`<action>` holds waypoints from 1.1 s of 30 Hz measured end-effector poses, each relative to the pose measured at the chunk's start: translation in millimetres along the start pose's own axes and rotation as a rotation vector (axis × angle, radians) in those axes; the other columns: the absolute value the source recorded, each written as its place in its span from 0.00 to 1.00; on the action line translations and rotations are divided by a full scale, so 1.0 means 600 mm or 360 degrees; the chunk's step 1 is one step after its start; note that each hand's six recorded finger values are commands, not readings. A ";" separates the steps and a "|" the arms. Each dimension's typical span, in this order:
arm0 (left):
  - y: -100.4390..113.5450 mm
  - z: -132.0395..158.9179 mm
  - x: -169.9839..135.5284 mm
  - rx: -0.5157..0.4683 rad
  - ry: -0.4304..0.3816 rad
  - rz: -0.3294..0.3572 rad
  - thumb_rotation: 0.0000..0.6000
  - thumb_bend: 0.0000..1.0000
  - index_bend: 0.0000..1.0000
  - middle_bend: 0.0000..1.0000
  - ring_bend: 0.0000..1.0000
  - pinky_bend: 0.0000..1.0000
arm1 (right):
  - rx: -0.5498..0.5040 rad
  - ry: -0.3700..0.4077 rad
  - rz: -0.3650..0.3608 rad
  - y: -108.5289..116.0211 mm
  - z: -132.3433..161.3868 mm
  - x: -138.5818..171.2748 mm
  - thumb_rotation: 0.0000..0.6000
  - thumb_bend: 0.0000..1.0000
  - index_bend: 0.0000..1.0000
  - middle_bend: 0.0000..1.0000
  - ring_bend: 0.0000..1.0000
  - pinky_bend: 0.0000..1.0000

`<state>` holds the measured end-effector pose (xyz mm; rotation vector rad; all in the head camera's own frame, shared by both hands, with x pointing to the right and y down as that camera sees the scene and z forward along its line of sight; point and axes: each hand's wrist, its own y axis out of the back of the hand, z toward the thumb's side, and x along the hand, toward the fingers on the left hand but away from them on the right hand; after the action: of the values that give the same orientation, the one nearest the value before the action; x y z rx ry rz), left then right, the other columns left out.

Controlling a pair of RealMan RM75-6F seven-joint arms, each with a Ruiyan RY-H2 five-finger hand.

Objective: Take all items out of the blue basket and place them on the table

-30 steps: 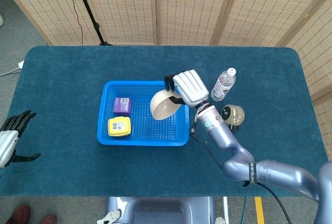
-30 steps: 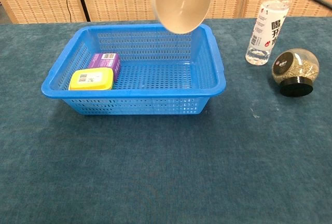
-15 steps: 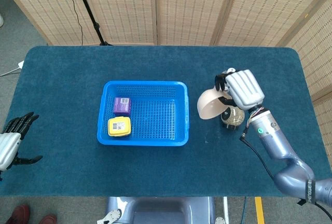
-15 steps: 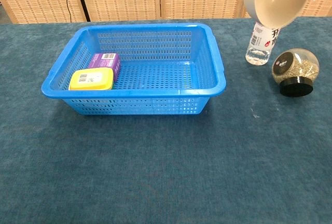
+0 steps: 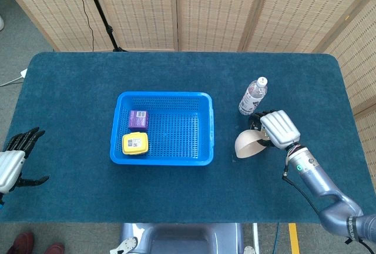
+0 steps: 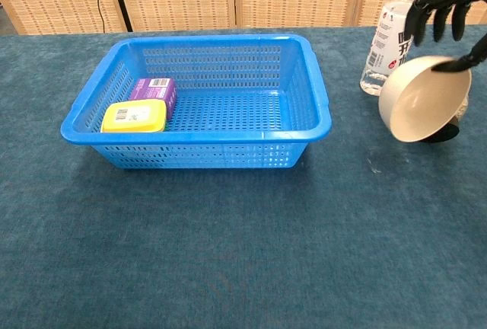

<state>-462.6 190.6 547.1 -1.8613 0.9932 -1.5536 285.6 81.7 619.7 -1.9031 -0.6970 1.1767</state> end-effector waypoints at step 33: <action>0.015 0.284 0.173 0.0193 -0.0650 -0.0292 1.00 0.06 0.00 0.00 0.00 0.00 | -0.0074 -0.0018 -0.0262 0.010 -0.088 0.255 1.00 0.00 0.00 0.00 0.00 0.06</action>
<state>-290.6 91.5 566.3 -2.1134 0.5468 -1.2235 398.2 178.5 555.5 -1.8399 -0.8768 1.0766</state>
